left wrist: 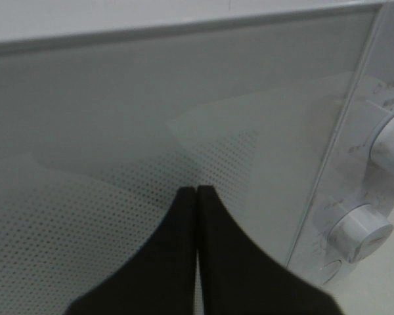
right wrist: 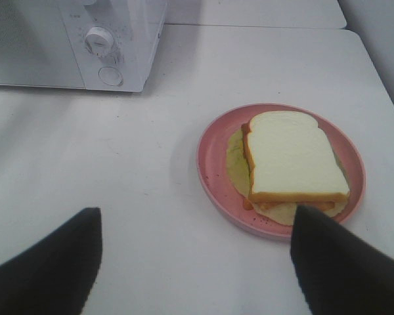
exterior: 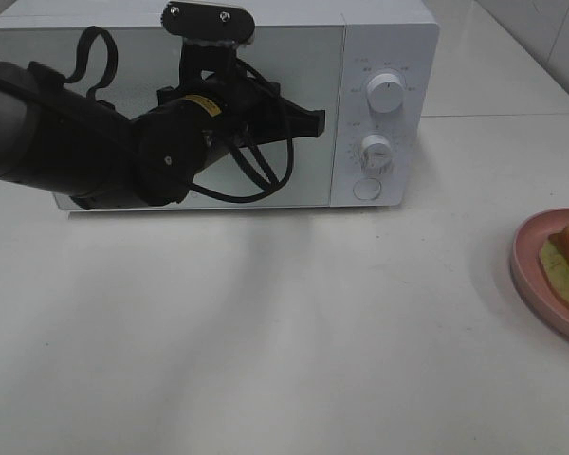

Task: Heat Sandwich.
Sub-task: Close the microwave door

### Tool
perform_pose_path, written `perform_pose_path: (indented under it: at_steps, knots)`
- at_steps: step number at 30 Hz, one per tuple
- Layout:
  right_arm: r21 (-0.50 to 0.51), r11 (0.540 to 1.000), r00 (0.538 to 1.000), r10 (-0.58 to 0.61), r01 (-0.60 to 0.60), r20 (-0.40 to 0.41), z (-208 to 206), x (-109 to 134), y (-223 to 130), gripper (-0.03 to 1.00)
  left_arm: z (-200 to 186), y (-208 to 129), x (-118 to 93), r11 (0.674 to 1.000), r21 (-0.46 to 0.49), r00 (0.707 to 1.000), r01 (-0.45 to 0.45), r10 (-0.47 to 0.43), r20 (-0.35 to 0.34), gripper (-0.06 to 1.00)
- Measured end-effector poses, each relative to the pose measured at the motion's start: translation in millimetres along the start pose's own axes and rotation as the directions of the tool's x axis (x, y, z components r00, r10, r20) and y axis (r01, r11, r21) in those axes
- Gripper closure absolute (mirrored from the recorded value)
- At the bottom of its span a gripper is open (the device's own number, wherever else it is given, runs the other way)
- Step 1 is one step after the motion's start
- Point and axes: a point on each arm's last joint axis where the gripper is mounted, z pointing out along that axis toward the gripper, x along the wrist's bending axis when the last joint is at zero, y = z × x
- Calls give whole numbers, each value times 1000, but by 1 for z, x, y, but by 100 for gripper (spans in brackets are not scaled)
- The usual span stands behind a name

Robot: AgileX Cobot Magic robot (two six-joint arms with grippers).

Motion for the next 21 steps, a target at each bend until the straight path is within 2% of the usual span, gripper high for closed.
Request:
perform_pose_path:
  at_steps: [21]
  knots:
    - [-1, 1000, 1000, 0, 0, 0, 0, 0, 0, 21, 1, -2, 0, 1000, 21, 1000, -1, 1, 5, 94]
